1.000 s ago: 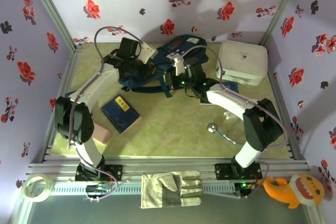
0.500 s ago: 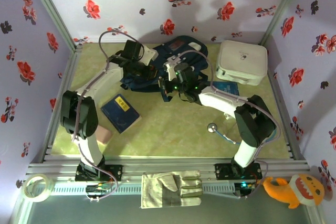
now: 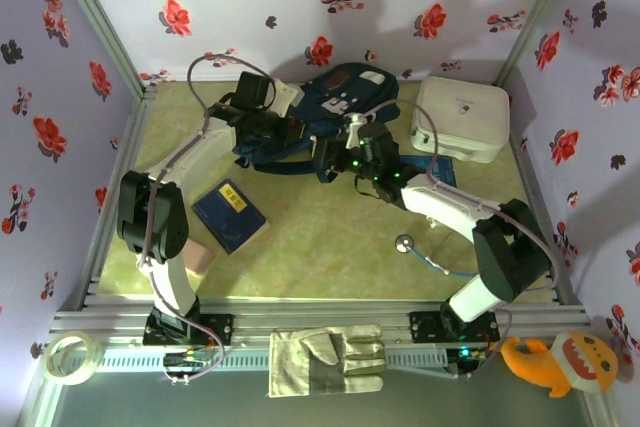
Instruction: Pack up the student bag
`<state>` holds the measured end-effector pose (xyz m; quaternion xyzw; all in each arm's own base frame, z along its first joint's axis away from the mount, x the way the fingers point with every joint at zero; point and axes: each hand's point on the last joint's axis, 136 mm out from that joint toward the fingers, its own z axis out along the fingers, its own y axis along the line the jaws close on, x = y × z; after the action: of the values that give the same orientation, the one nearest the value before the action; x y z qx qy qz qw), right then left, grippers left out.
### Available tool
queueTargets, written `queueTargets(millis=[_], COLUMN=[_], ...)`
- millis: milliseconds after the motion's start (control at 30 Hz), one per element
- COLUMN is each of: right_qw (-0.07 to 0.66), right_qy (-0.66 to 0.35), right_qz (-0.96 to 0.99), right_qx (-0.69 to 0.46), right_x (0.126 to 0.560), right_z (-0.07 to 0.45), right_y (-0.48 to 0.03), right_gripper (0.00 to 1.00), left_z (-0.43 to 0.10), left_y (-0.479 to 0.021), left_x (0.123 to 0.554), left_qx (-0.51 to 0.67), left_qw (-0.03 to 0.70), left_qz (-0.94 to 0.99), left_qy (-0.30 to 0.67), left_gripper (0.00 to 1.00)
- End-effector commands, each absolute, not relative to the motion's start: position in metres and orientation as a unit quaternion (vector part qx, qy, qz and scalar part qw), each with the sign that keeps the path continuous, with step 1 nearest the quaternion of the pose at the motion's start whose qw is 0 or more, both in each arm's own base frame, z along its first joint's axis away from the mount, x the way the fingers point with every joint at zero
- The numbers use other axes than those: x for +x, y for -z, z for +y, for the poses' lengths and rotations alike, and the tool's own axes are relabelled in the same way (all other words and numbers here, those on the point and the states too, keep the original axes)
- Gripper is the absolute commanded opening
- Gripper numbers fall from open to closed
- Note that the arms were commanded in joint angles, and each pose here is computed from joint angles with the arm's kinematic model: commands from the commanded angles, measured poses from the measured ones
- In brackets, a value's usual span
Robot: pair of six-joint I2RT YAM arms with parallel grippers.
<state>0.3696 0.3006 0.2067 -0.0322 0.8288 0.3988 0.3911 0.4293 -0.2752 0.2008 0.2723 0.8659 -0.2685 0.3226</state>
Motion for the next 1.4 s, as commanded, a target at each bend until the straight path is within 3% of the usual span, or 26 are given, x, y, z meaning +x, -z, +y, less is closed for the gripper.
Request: queueTargets(millis=[0,100,233,433,833,933,1067,1233,1367], right_qw=[0.359,0.334,0.29,0.263,0.219,0.23,0.24,0.243,0.242], right_qy=[-0.441,-0.46,-0.476,-0.479,-0.367,-0.373,-0.389,-0.398,-0.406], right_qz=[0.817,0.801,0.789,0.789,0.828,0.821,0.815,0.813,0.812], right_qx=[0.098,0.188,0.259,0.279,0.362,0.366,0.356,0.347,0.343], right_x=[0.376,0.385,0.399,0.419,0.418,0.424,0.437,0.445,0.445], right_z=[0.279,0.26,0.25,0.261,0.239,0.239,0.249,0.257,0.261], right_y=[-0.213,-0.21,-0.205,-0.212,-0.158,-0.161,-0.17,-0.174,-0.174], right_gripper=[0.62,0.71,0.75,0.75,0.68,0.61,0.45,0.37,0.15], left_z=[-0.282,-0.282,-0.281,-0.276,-0.27,-0.271,-0.27,-0.266,-0.259], left_y=[-0.24,-0.237,-0.231,-0.221,-0.216,-0.215,-0.216,-0.215,-0.216], left_x=[0.443,0.442,0.439,0.429,0.416,0.415,0.413,0.403,0.398], left_qx=[0.27,0.269,0.274,0.289,0.297,0.297,0.294,0.292,0.282], left_qw=[0.386,0.387,0.385,0.383,0.388,0.388,0.391,0.392,0.395], left_qz=[0.832,0.831,0.832,0.83,0.827,0.826,0.826,0.825,0.831], left_qy=[0.294,0.294,0.292,0.283,0.279,0.28,0.282,0.283,0.273], left_gripper=[0.0,0.0,0.0,0.0,0.0,0.0,0.0,0.0,0.06])
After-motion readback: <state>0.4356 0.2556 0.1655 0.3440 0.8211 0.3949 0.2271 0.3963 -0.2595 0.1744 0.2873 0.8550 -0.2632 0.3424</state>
